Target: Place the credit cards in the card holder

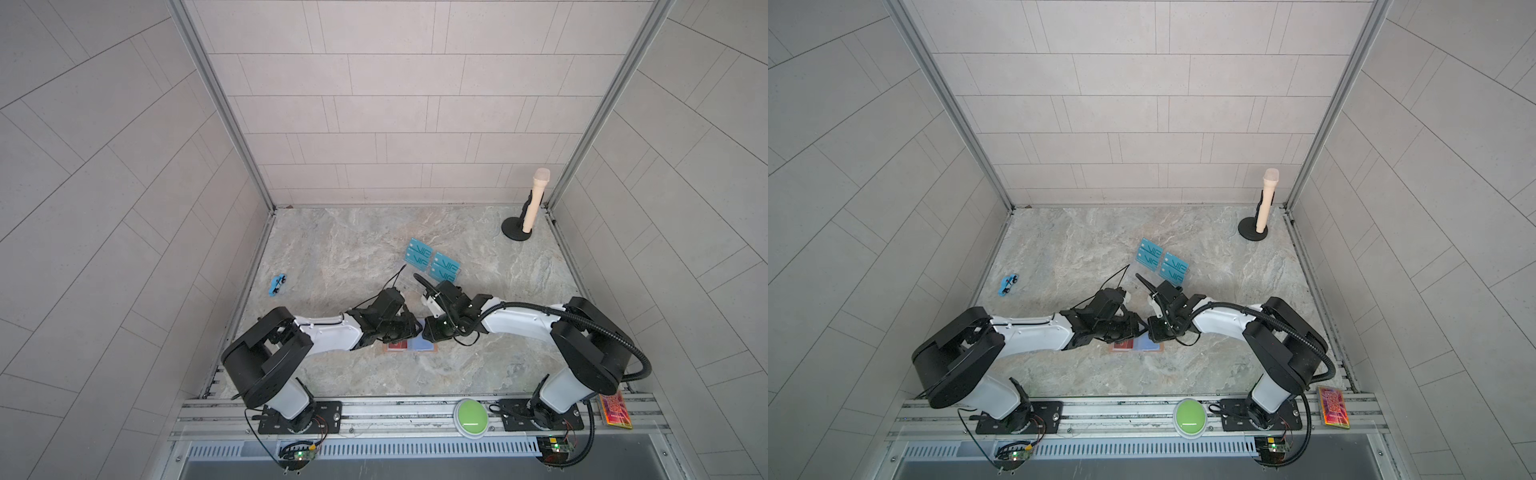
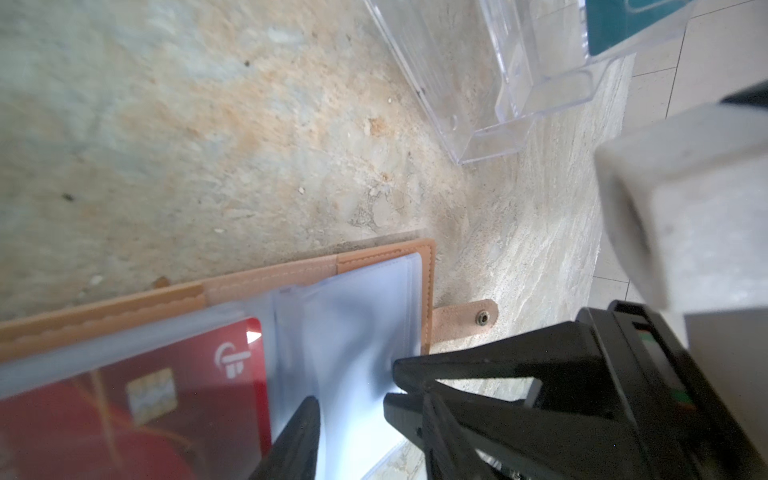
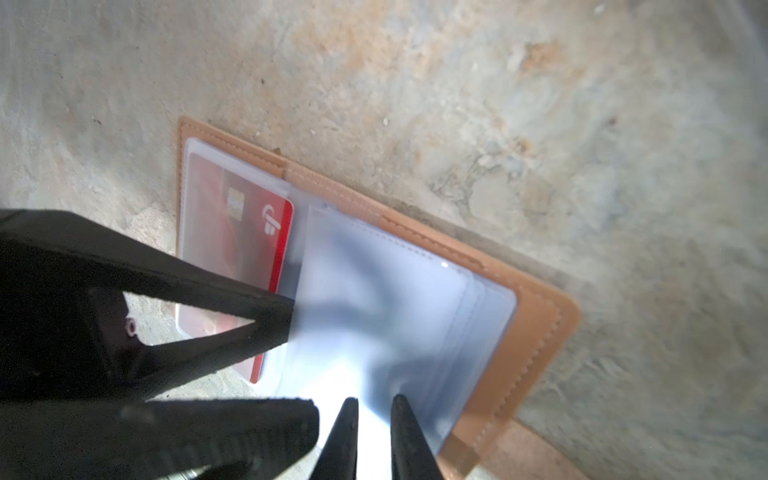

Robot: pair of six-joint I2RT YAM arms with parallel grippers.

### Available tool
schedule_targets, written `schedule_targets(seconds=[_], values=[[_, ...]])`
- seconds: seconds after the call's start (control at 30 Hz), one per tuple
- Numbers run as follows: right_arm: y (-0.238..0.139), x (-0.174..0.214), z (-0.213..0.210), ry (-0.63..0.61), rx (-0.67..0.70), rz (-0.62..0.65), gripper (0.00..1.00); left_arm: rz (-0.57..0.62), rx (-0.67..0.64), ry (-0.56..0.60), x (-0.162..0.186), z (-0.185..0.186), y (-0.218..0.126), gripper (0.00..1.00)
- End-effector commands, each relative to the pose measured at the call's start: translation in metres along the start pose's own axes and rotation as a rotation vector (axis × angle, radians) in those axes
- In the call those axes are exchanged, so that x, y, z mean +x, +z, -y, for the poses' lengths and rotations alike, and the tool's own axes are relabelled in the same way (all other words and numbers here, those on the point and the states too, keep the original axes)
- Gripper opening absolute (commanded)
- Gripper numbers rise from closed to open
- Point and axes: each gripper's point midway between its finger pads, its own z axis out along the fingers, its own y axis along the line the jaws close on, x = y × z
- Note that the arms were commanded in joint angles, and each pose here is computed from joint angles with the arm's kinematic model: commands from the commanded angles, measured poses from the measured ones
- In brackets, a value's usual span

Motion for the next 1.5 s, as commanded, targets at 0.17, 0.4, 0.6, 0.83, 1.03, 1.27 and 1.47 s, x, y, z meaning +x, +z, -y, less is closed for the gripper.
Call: schedule_targets(seconds=[0.17, 0.4, 0.6, 0.83, 1.03, 1.27, 1.47], values=[[-0.003, 0.010, 0.021, 0.017, 0.091, -0.018, 0.19, -0.027, 0.053, 0.024, 0.004, 0.007, 0.004, 0.45], [-0.003, 0.011, 0.022, 0.013, 0.095, -0.024, 0.19, -0.041, 0.075, 0.009, 0.005, 0.009, 0.009, 0.45], [-0.007, 0.011, 0.022, 0.010, 0.104, -0.020, 0.19, -0.020, 0.138, -0.024, -0.001, 0.013, 0.008, 0.45], [-0.007, 0.012, 0.024, 0.011, 0.113, -0.023, 0.19, -0.014, 0.196, -0.029, -0.006, 0.022, 0.005, 0.45], [-0.007, 0.014, 0.026, 0.011, 0.119, -0.028, 0.19, -0.013, 0.200, -0.021, -0.006, 0.024, 0.002, 0.46], [-0.010, 0.013, 0.025, 0.006, 0.120, -0.023, 0.19, -0.037, 0.183, -0.045, -0.001, 0.014, 0.014, 0.46], [-0.019, 0.008, 0.021, 0.001, 0.114, 0.014, 0.19, -0.046, 0.201, -0.064, 0.002, 0.011, 0.020, 0.45]])
